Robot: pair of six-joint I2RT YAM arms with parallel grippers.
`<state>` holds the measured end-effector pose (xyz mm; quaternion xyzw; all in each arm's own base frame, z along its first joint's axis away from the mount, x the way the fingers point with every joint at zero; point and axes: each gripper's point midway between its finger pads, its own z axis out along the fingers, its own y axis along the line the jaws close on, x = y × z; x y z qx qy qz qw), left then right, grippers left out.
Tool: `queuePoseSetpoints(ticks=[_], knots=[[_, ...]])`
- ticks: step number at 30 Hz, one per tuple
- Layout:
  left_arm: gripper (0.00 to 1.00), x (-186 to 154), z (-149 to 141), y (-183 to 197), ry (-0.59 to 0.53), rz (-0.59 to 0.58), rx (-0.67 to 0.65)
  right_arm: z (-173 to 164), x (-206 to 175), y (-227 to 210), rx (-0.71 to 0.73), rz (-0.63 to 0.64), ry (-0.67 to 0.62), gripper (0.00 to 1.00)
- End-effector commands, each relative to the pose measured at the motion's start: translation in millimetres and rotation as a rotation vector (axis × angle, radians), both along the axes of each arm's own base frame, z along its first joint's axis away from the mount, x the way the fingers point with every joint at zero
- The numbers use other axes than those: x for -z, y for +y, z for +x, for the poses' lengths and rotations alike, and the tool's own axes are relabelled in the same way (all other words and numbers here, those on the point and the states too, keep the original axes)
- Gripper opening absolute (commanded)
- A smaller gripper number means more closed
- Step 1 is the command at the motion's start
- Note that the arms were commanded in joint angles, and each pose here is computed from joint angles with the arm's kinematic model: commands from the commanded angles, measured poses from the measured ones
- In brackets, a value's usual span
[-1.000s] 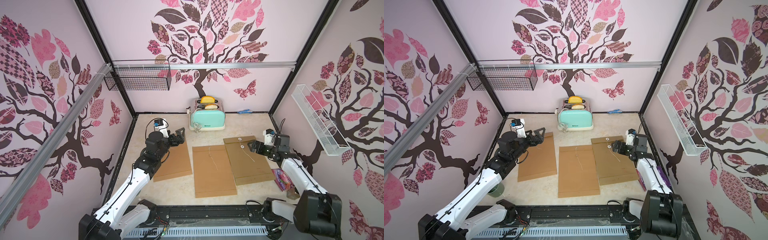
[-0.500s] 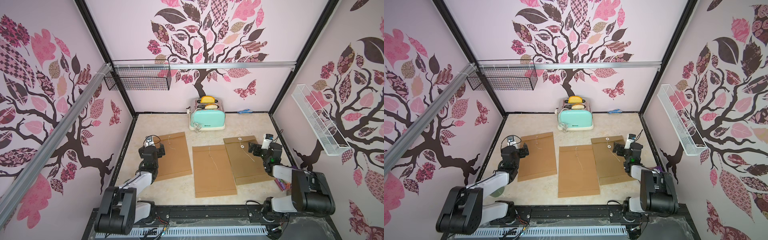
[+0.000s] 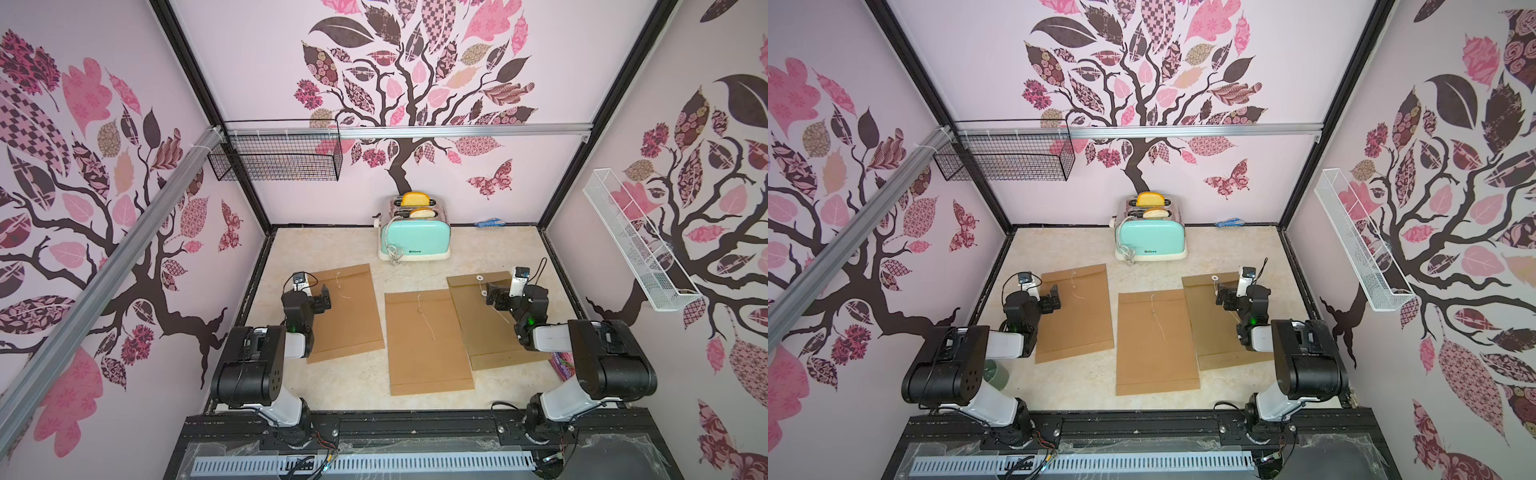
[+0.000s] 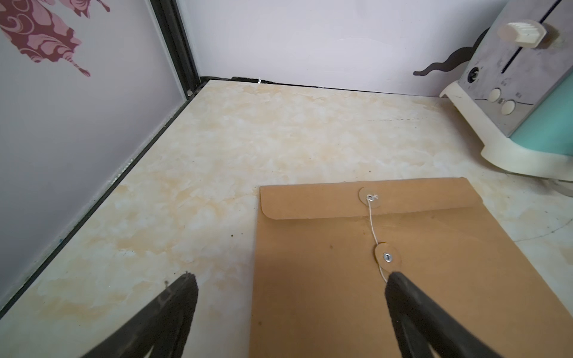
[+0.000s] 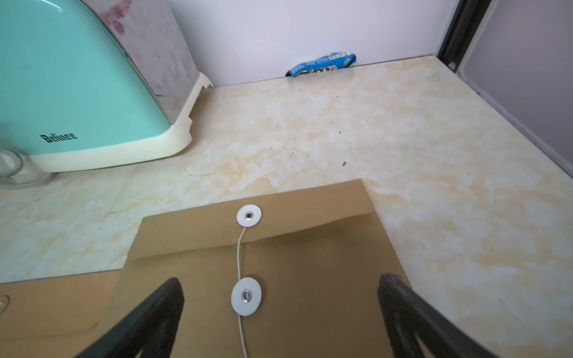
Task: Close the mouth of the file bag
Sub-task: Reset both arms
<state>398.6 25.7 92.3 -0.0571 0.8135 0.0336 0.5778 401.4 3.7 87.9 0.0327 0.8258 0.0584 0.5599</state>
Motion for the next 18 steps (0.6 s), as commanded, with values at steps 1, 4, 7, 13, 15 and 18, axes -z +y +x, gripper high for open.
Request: queuePoseSetpoints(ticks=[1,4,7,13,15,18], knots=[[0.98,-8.6,3.2,-3.6,-0.026,0.005,0.032,7.2,-17.1,-2.6,0.018,-0.025,-0.073,1.0],[0.98,-8.1,2.4,-3.3,-0.022,0.005,0.031,6.7,-17.6,-2.6,0.018,-0.025,-0.06,1.0],[0.98,-8.0,2.8,-3.7,-0.022,0.005,0.032,6.2,-17.4,-2.5,0.018,-0.025,-0.057,1.0],[0.98,-5.3,6.6,-3.3,-0.007,0.002,0.03,5.9,-17.4,-2.8,0.019,-0.026,-0.058,1.0],[0.98,-4.5,6.4,-3.6,0.0,0.003,0.032,5.7,-17.8,-2.8,0.019,-0.026,-0.059,1.0],[0.98,-8.1,2.7,-3.3,-0.026,0.003,0.03,5.6,-17.4,-2.6,0.018,-0.025,-0.058,1.0]])
